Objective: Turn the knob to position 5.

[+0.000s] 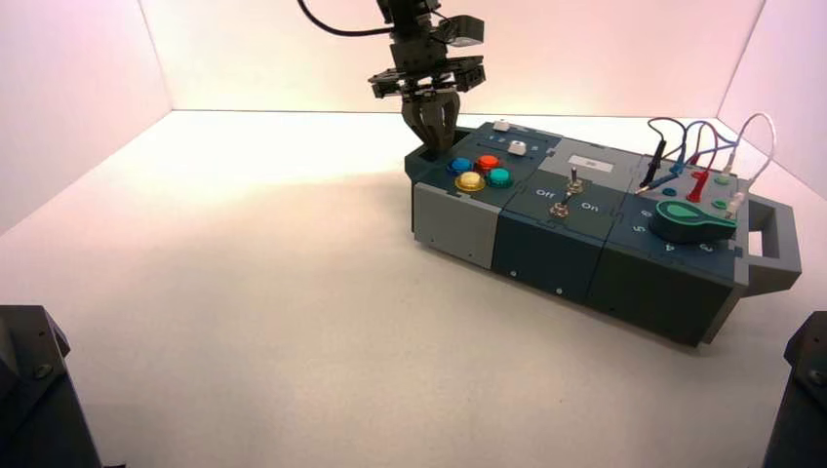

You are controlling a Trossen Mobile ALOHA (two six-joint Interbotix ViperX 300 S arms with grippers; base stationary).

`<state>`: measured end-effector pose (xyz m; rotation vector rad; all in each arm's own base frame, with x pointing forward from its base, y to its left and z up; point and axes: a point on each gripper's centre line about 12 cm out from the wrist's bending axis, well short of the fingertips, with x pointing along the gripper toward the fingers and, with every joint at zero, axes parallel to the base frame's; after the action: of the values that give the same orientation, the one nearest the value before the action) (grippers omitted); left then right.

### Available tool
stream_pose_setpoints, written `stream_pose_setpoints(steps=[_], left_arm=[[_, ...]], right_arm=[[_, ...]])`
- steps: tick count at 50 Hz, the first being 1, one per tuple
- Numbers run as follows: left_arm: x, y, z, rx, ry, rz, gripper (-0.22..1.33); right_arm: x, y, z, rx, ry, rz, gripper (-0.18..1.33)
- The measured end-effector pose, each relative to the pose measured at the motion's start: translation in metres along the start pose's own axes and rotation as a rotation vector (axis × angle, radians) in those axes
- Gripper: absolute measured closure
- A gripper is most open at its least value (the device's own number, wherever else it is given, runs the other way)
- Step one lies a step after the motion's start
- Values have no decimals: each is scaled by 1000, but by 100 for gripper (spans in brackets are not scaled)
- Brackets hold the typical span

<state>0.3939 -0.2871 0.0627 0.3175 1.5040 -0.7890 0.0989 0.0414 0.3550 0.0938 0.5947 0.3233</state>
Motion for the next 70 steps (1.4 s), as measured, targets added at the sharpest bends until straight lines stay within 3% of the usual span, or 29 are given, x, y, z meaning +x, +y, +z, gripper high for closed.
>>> stream_pose_setpoints(steps=[8, 20, 27, 46, 70], left_arm=[[-2, 7, -11, -29, 14, -4, 128], [-15, 42, -33, -122, -1, 7, 128], [-18, 54, -44, -154, -6, 15, 128], [-19, 52, -71, -186, 13, 19, 128], [-23, 52, -119, -262, 11, 39, 128]], right_arm=[[-1, 0, 1, 0, 16, -4, 49], [6, 0, 1, 0, 53, -11, 49], [7, 1, 1, 0, 57, -11, 49], [8, 1, -1, 3, 75, -9, 49], [15, 1, -5, -15, 153, -13, 49]])
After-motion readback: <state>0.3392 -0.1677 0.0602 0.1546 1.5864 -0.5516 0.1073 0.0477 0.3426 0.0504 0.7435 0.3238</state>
